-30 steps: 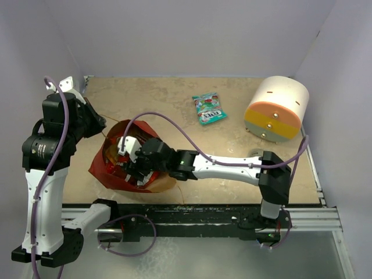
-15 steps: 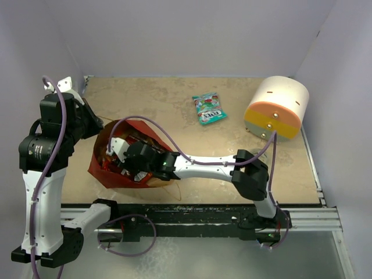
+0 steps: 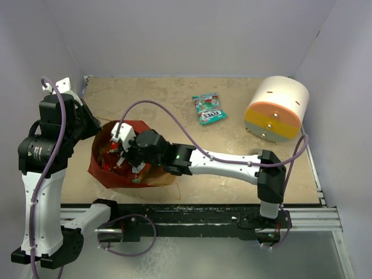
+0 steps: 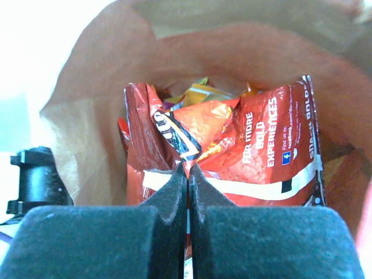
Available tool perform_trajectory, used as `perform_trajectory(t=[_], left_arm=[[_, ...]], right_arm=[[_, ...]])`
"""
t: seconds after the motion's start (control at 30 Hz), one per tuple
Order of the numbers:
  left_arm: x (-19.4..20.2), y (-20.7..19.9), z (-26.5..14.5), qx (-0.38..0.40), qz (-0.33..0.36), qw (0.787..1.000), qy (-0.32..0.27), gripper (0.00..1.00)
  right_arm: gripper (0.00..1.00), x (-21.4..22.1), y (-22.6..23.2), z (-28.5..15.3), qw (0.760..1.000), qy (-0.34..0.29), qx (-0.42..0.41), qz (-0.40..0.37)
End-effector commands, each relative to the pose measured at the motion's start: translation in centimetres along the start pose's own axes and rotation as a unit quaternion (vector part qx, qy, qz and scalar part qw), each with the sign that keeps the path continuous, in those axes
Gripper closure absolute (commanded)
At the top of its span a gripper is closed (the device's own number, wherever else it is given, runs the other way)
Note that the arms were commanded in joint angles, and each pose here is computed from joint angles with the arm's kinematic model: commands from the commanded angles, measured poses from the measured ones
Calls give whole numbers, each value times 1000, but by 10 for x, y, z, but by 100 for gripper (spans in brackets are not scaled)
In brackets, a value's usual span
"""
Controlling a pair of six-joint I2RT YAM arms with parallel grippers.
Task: Take the snacks out of the paper bag
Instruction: Take out the snack from the paper bag, then place the snack at the center of the board.
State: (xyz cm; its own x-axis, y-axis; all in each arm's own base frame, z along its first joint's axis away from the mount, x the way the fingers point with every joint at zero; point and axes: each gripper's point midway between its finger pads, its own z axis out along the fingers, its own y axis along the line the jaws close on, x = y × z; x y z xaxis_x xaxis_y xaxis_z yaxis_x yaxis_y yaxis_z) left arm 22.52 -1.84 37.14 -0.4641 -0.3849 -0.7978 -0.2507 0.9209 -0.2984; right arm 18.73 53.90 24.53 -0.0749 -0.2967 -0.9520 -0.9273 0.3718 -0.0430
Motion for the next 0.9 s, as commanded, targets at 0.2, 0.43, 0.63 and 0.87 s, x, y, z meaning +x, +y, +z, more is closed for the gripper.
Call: perform_trajectory(t=[0.2,0.43,0.63,0.87], left_arm=[[-23,9,-15,-18,-21,997,-68,100],[-21,16,-12,-32,-32,996,-78,100],[-17,19,-12,-37,-23,996,-72,100],[-11,16,-9,-28,-25,998,-58,100]], right_arm=[[100,-117,3,-98,983,-152,-93,46],[100,-137,-31,-181,982,-184,-7,44],[100,-97,-112,-237,955,-153,231,109],[100,-14,-204,-258,893,-22,408,190]])
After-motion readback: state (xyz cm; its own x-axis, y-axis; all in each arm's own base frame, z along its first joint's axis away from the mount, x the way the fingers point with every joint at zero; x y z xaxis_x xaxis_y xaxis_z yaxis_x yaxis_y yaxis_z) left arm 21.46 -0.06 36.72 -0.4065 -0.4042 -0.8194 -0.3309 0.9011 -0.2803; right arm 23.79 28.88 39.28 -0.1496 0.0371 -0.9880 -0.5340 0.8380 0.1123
